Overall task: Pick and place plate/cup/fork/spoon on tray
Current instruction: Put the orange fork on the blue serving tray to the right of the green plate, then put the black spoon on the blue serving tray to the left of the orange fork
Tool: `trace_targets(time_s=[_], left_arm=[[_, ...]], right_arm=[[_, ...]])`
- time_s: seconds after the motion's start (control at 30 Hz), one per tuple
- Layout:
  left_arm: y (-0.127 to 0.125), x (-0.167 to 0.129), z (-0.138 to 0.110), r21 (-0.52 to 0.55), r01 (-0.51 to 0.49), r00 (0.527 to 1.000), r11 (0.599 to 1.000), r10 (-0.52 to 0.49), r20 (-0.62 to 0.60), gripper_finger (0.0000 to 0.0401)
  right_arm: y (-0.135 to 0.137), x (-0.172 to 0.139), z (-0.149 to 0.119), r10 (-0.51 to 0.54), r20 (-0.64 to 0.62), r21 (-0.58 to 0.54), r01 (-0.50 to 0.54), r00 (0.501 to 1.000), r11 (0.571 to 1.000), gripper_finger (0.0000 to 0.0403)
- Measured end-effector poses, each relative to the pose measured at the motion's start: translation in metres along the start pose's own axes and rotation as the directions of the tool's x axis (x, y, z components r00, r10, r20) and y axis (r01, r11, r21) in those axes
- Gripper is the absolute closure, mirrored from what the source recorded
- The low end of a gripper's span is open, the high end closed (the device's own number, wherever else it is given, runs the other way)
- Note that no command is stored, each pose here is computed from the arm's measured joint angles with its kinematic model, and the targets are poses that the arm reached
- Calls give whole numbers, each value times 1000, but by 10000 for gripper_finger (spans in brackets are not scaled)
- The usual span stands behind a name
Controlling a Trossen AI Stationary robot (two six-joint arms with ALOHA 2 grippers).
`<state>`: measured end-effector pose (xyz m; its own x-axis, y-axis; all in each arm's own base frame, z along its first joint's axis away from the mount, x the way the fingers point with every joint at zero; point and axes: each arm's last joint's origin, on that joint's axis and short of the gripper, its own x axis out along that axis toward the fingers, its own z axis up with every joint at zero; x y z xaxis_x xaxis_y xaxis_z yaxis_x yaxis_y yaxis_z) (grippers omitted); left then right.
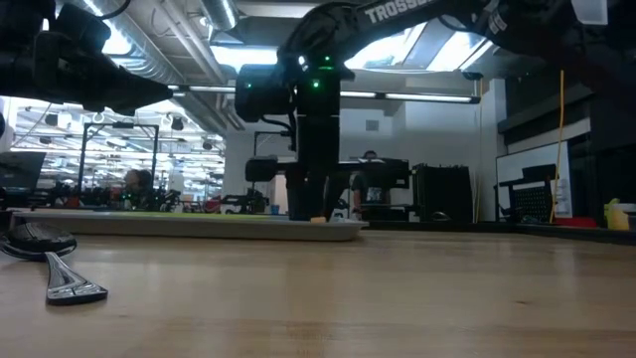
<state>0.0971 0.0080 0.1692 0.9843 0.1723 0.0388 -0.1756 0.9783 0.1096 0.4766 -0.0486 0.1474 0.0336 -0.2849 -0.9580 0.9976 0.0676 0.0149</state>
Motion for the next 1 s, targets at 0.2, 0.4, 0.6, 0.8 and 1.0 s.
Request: trace_targets(time_s=[0.2, 0.4, 0.6, 0.8, 1.0], left_arm=[[0, 0, 0, 0, 1, 1000, 1000, -1, 0, 324], [0, 0, 0, 0, 0, 1000, 1000, 0, 0, 325], [0, 0, 0, 0, 0, 1000, 1000, 0, 0, 325], [0, 0, 0, 0, 0, 1000, 1000, 0, 0, 325], [0, 0, 0, 0, 0, 1000, 1000, 0, -1, 325]], right_arm=[[0, 0, 3, -6, 51, -4, 7, 999, 1000, 324], [-1, 2, 8, -12, 65, 0, 12, 998, 1000, 323], [-1, 2, 10, -12, 76, -12, 13, 997, 1000, 323], [-1, 2, 11, -7, 80, -11, 8, 997, 1000, 298], [-1, 2, 11, -8, 81, -12, 9, 997, 1000, 272]])
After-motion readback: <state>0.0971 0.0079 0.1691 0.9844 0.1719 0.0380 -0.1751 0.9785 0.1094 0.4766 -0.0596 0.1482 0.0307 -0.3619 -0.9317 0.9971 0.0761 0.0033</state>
